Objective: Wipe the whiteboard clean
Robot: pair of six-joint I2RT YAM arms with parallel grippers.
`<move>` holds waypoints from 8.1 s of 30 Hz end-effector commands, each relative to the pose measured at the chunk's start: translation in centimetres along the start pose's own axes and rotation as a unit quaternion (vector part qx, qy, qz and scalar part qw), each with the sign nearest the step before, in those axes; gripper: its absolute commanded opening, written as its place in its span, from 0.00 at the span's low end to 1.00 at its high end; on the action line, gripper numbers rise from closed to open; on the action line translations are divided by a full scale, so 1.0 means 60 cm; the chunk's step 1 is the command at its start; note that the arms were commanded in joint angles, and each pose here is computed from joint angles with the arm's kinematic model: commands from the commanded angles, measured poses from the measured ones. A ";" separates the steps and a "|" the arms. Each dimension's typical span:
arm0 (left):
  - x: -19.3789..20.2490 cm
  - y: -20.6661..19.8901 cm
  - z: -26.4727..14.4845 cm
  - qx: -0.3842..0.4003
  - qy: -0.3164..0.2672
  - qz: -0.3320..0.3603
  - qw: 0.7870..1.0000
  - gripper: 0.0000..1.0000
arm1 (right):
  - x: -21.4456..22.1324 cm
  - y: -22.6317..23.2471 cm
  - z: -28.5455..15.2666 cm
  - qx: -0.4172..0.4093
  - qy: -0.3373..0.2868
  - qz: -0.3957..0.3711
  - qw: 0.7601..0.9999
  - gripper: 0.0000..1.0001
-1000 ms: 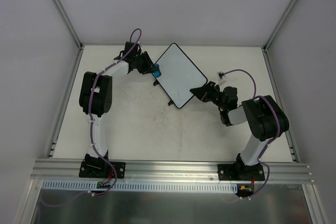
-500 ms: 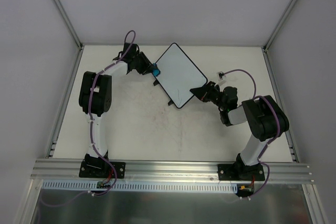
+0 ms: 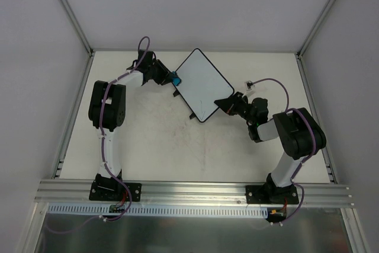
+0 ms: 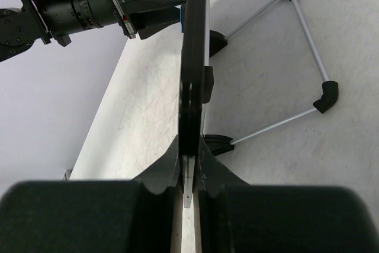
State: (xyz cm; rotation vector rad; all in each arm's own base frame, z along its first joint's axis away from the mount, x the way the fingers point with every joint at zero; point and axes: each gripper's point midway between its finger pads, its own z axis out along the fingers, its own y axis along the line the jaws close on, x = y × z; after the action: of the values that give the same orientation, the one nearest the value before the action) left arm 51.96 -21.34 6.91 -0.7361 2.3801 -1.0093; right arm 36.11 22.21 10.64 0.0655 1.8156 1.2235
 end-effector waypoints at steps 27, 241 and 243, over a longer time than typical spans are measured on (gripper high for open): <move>0.233 0.027 0.004 -0.012 0.149 -0.041 0.988 0.00 | -0.038 0.065 0.005 -0.071 -0.028 -0.064 0.995 0.00; 0.341 -0.023 -0.124 -0.222 -0.005 0.433 0.874 0.00 | -0.044 0.065 0.011 -0.065 -0.031 -0.060 0.996 0.00; 0.346 -0.023 -0.117 -0.220 0.001 0.434 0.873 0.00 | -0.044 0.064 0.010 -0.064 -0.032 -0.061 0.996 0.00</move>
State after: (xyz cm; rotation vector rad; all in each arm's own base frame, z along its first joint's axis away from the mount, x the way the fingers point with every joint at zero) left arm 32.76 -30.60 8.72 0.2538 2.5180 -0.0627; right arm 35.70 22.76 10.68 0.0298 1.8213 1.2338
